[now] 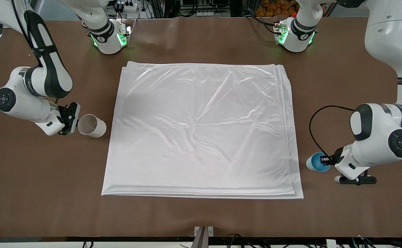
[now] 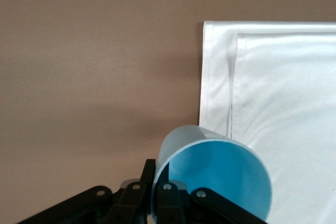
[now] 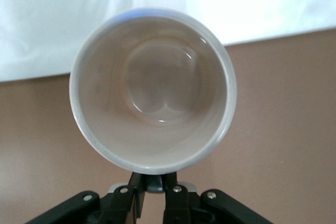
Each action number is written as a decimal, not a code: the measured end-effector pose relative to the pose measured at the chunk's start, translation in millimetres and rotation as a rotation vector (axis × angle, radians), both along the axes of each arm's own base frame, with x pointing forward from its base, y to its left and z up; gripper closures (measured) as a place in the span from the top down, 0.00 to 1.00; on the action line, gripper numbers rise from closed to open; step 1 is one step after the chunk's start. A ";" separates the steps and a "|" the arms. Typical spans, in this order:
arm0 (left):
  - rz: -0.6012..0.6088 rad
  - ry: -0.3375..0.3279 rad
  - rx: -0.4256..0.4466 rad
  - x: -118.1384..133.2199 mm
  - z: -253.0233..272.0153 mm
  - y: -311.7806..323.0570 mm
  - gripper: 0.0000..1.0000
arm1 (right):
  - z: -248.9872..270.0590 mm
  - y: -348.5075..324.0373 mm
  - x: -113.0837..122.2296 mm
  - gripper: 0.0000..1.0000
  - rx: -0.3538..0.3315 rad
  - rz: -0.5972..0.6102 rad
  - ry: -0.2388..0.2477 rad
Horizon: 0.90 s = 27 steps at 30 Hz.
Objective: Place blue cup into white mug on cloth
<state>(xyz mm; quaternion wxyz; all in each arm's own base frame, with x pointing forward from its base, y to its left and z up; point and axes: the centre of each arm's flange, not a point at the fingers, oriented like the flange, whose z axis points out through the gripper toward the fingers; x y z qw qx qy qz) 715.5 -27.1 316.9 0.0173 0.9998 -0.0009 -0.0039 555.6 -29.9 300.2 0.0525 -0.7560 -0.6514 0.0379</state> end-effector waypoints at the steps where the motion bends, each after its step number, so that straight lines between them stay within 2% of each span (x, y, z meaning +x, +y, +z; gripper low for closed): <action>1: 0.001 0.000 0.000 0.0 0.0 0.5 0.05 | 6.7 8.3 2.6 0.19 -0.002 0.003 -0.006; 7: 0.001 0.002 0.000 -0.2 -0.3 0.7 0.05 | 30.5 67.3 9.3 0.19 -0.013 0.011 -0.037; 14: 0.001 0.003 0.000 -0.4 -0.5 0.4 0.05 | 54.2 150.2 8.2 0.19 -0.028 -0.016 -0.037; 20: 0.030 0.010 -0.001 -1.5 -1.2 -7.3 0.05 | 78.2 234.0 -4.9 0.19 -0.040 -0.052 -0.048; 27: 0.087 0.077 0.011 -13.0 0.5 -52.6 0.05 | 89.2 315.5 -26.1 0.19 -0.040 -0.090 -0.070</action>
